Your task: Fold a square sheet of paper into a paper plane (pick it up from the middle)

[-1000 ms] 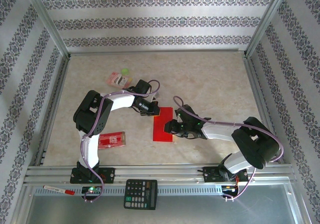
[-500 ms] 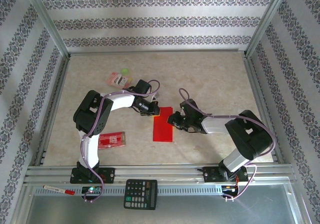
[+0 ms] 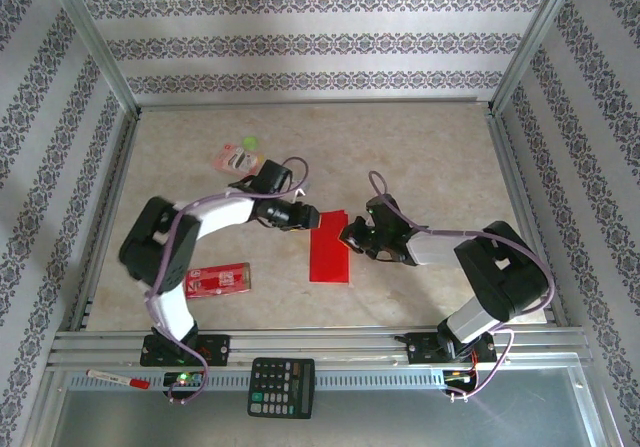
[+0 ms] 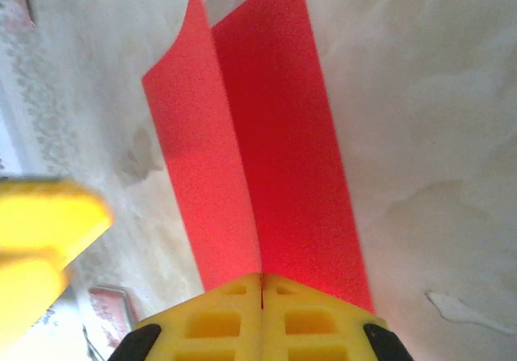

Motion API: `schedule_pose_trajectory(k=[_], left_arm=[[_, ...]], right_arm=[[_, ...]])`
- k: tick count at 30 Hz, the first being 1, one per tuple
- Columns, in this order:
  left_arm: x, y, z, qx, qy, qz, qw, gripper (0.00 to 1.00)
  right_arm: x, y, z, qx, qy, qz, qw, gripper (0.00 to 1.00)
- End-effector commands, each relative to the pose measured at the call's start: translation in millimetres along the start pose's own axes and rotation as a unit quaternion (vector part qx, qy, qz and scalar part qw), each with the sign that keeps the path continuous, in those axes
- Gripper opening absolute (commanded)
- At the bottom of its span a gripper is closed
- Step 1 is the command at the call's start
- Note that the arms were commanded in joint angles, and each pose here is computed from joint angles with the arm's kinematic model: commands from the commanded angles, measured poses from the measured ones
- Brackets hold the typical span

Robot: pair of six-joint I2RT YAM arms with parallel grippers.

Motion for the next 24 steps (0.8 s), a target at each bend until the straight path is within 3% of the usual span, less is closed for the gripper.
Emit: schedule_pose_trajectory(k=[1,4,9,16,20,24], left_arm=[[-15.6,-28.6,23.6,-0.020,-0.096,-0.084,0.992,0.55],[-54.3,-33.4,25.2,0.022,-0.123,-0.174,0.977,0.67],[-98.3,-48.1,5.8,0.076,-0.115,-0.296,0.945,0.74],[-118.6,-59.8,-25.1,0.135,-0.100,-0.393,0.904,0.80],[-121.0,-64.4,-40.1,0.141,-0.089,-0.410,0.897,0.78],[-118.9,-66.4,-45.0,0.142,-0.088,-0.412,0.896,0.58]], right_arm=[[4.9,2.1,7.4,0.003,-0.021,-0.048,0.999,0.03],[7.0,3.6,7.6,0.005,-0.016,-0.064,0.998,0.03],[7.5,3.0,2.1,0.005,-0.004,-0.078,0.997,0.03],[6.3,-0.5,-0.7,0.000,0.000,-0.080,0.997,0.03],[6.6,-2.9,-1.2,0.000,0.003,-0.083,0.997,0.03],[6.7,-4.6,-2.0,-0.001,0.005,-0.082,0.997,0.03]])
Point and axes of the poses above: each hand's point on the last joint's axis, 136 mm out from that joint toward the fingers, its own z axis back along the fingers, its own y axis along the line the jaws close on, x = y × z, the point moved 6 cm from there along z, back along the fingers, and after that the axes turned 8 degrees about z, right-handed, at the moved point
